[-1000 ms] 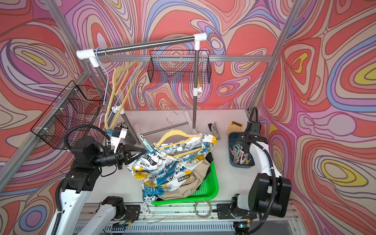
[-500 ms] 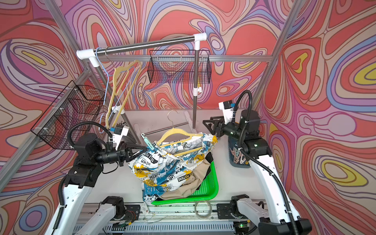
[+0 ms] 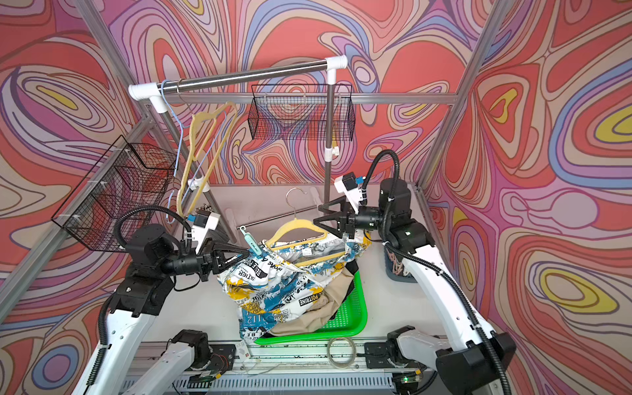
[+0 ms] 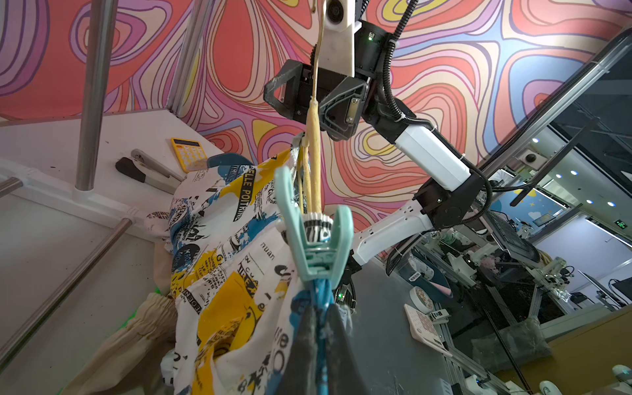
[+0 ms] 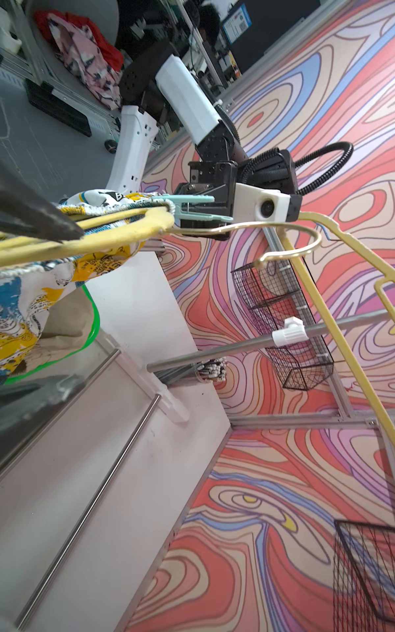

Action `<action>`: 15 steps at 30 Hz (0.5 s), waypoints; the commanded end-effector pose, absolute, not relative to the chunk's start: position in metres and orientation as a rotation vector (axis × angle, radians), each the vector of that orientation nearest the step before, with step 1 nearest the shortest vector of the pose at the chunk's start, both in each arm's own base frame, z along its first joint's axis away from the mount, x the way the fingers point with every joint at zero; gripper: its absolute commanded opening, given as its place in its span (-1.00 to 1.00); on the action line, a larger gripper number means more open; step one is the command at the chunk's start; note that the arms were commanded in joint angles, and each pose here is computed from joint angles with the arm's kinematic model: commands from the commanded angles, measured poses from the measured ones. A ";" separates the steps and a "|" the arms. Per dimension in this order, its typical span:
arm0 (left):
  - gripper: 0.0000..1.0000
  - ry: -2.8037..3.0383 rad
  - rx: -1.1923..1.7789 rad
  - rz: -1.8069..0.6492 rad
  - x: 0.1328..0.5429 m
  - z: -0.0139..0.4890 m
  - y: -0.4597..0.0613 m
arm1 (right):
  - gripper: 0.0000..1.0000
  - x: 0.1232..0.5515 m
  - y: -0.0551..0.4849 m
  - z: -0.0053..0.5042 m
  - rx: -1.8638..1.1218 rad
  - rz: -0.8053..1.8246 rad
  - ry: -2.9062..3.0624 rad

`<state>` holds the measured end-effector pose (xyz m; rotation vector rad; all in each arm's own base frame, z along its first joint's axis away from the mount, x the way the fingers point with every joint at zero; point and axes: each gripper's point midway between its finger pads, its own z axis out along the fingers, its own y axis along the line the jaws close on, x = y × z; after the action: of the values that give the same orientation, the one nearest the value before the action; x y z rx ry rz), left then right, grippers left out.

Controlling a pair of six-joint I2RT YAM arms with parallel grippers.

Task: Remove the clothespins securing shorts to the hanger
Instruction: Remove the clothespin from the hanger.

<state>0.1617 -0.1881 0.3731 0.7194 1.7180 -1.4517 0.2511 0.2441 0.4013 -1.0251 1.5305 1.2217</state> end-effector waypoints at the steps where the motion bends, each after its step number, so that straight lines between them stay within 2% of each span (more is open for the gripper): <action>1: -1.00 1.662 0.780 -1.461 0.156 0.383 -0.191 | 0.25 0.232 0.251 0.411 -1.147 1.235 1.421; 15: -1.00 1.665 0.786 -1.468 0.158 0.380 -0.193 | -0.13 0.216 0.262 0.411 -1.233 1.305 1.363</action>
<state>0.1641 -0.1909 0.3707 0.7238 1.7283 -1.4664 0.2218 0.2589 0.4056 -1.1822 1.4168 1.2985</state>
